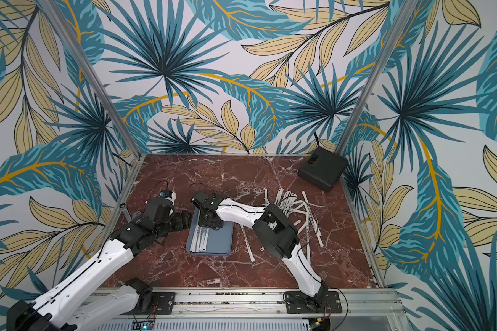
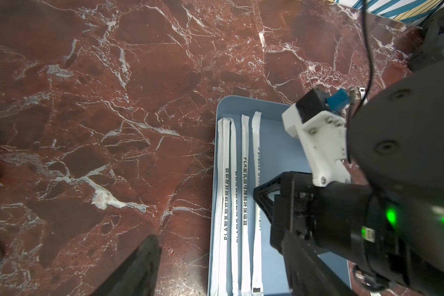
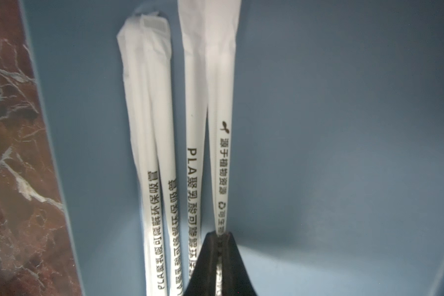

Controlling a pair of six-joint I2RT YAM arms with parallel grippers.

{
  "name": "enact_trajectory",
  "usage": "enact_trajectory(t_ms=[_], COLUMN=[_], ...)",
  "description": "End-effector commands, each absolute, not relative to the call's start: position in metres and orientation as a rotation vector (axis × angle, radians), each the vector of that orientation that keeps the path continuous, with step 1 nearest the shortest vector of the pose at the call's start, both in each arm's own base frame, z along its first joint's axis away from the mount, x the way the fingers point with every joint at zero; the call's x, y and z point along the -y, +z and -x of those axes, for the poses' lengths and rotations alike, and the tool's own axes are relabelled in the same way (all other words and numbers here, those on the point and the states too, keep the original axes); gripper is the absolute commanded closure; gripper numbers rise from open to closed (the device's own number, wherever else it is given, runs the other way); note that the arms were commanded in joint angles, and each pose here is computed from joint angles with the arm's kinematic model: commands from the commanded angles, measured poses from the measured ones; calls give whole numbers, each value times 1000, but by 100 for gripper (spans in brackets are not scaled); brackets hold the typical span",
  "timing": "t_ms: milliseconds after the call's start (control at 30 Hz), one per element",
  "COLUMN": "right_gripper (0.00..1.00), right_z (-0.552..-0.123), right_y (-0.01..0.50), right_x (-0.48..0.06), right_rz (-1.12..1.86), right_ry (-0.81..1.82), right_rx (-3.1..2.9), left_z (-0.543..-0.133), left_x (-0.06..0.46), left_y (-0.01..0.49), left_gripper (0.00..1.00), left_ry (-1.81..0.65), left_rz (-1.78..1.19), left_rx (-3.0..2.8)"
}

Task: Put the straws into the storage box
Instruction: Place the straw in the storage box.

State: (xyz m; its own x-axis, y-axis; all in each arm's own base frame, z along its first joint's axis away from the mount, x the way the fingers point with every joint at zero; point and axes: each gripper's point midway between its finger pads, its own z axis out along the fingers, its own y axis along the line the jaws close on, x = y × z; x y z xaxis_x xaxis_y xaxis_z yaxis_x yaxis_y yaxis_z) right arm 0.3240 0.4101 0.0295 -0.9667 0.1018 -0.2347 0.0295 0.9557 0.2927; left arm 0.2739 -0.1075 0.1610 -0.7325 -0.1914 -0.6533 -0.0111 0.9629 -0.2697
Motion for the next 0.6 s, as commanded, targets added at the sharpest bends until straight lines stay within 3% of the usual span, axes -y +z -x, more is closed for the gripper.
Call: enact_trajectory(t_ms=[0, 200, 367, 467, 567], right_gripper=[90, 88, 76, 70, 70], right_z=[-318, -317, -311, -302, -295], right_y=[14, 15, 58, 86, 85], right_x=[-410, -409, -405, -384, -330], right_rz=[-78, -57, -32, 12, -14], right_ry=[377, 363, 444, 455, 310], right_rx=[-2904, -2907, -2870, -2834, -2823], left_z=[-275, -276, -277, -281, -282], left_x=[109, 110, 108, 113, 127], left_y=[159, 161, 166, 172, 170], left_gripper=[20, 20, 20, 20, 21], left_ry=[-341, -343, -333, -354, -394], left_rz=[145, 144, 142, 117, 98], left_rx=[-2370, -2366, -2359, -2341, -2351])
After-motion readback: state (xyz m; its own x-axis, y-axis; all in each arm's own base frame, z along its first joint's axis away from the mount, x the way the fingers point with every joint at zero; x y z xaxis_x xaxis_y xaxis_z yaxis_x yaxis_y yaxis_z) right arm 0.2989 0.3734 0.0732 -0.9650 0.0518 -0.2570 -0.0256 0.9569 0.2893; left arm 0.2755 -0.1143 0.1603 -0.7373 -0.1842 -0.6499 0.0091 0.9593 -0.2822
